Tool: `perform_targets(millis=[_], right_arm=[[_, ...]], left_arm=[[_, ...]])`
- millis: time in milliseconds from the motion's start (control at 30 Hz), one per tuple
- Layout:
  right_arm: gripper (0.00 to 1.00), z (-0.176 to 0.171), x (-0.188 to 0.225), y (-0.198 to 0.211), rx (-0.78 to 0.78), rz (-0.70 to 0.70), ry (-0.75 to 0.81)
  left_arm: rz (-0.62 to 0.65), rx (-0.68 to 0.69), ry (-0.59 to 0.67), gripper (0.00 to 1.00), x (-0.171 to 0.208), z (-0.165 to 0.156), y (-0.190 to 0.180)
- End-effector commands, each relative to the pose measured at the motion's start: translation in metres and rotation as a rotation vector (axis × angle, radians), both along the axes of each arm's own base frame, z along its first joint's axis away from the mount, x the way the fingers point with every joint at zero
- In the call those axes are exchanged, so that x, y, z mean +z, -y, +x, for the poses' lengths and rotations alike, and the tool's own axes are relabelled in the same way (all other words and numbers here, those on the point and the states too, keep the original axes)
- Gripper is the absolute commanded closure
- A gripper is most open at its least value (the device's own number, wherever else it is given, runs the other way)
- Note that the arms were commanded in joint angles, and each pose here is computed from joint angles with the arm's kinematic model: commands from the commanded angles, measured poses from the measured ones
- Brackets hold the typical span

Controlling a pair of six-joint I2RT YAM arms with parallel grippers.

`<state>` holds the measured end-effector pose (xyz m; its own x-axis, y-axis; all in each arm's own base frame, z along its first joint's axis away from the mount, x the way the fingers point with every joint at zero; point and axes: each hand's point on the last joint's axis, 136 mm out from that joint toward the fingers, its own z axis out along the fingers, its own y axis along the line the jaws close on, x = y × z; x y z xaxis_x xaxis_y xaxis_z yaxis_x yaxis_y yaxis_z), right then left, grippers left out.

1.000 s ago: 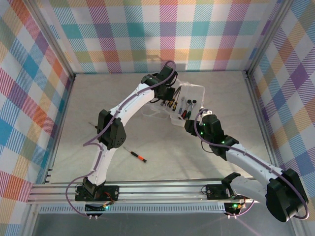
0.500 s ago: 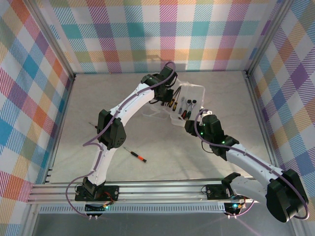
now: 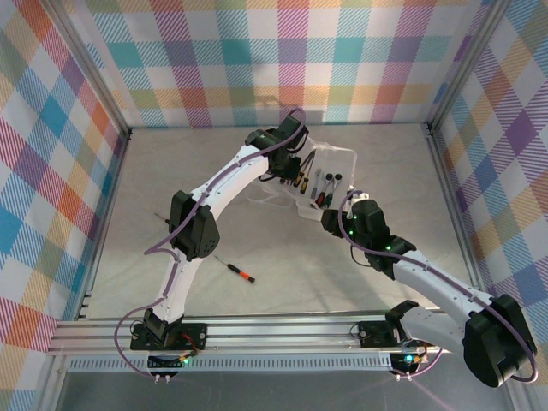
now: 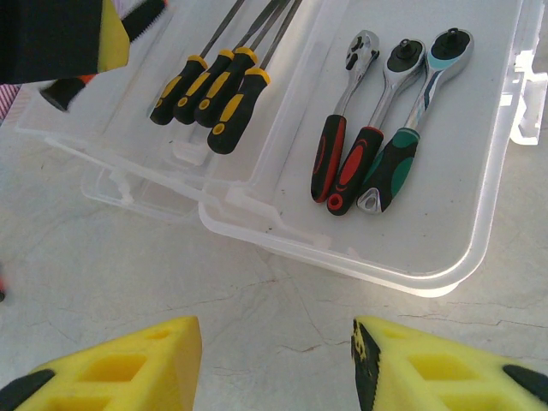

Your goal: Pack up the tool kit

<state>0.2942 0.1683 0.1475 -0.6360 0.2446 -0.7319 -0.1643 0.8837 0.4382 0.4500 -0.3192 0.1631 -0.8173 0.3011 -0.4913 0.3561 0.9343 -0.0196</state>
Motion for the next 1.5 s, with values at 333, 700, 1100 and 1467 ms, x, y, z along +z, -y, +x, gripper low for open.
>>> perform_targets(millis=[333, 700, 1100, 1467], right_arm=[[0.50, 0.002, 0.004, -0.003, 0.012, -0.006, 0.002], [0.44, -0.009, 0.015, -0.036, 0.194, 0.068, 0.044], [0.43, -0.011, 0.008, -0.049, 0.227, 0.060, 0.027], [0.43, -0.012, 0.010, -0.049, 0.230, 0.053, 0.033]], left_arm=[[-0.014, 0.023, 0.046, 0.71, 0.035, -0.004, -0.011], [-0.150, 0.372, 0.262, 0.43, 0.090, -0.044, -0.123], [-0.206, 1.190, 0.011, 0.41, -0.055, -0.139, -0.333], [-0.154, 1.318, -0.123, 0.54, -0.106, -0.115, -0.358]])
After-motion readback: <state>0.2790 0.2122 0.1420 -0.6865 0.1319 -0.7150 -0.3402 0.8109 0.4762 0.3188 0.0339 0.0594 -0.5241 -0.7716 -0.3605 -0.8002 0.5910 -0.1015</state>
